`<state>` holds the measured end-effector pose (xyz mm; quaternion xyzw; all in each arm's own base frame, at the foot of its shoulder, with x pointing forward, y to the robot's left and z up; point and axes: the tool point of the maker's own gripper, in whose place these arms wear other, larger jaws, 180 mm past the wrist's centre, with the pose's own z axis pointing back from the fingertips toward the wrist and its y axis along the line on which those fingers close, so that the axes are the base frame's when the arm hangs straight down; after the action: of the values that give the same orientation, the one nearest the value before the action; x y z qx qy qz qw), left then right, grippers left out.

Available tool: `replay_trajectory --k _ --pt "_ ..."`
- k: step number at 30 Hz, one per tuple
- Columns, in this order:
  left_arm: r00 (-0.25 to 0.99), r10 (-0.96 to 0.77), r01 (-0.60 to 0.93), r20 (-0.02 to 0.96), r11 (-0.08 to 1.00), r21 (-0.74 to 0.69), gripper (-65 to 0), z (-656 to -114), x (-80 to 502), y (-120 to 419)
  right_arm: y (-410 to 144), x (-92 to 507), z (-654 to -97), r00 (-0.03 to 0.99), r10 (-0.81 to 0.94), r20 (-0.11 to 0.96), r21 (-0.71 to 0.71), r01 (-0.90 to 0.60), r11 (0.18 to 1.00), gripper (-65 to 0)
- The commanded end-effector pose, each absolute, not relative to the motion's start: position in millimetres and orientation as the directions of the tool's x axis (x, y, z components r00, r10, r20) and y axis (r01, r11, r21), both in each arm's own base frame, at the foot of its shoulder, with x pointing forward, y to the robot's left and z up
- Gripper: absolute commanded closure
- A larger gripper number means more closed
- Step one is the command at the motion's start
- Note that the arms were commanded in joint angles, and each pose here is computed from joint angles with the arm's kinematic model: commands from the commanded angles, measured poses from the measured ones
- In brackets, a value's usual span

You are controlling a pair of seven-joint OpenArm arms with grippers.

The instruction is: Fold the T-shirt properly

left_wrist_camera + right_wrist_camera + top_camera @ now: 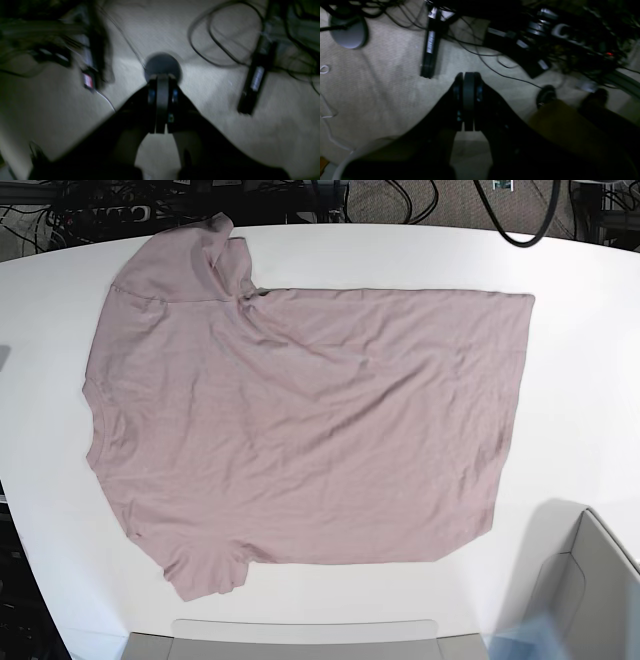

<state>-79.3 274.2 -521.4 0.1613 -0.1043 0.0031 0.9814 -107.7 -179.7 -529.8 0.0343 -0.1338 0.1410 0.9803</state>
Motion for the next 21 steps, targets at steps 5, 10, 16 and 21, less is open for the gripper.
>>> replay_trajectory --k 5,10,16,21 --pt "0.962 -0.112 0.020 0.248 0.938 0.345 -0.3 -485.3 -59.8 286.5 -177.1 -88.2 -498.8 0.884 0.299 0.358 0.035 -0.333 0.942 -0.1" --pt "0.946 -0.137 0.011 0.295 0.920 0.391 -0.3 -446.5 -50.2 300.0 -168.2 -66.7 -468.8 0.843 0.315 0.437 0.037 -0.367 0.930 -0.1" --pt "0.924 -0.175 0.014 0.340 0.905 0.426 -0.3 -409.5 -39.4 305.6 -165.9 -34.8 -431.1 0.792 0.300 0.532 0.006 -0.358 0.934 -0.1" --pt "0.887 -0.206 0.014 0.413 0.906 0.422 -0.3 -390.4 -12.4 295.9 -157.8 8.3 -398.3 0.711 0.291 0.640 -0.023 -0.360 0.933 -0.1"
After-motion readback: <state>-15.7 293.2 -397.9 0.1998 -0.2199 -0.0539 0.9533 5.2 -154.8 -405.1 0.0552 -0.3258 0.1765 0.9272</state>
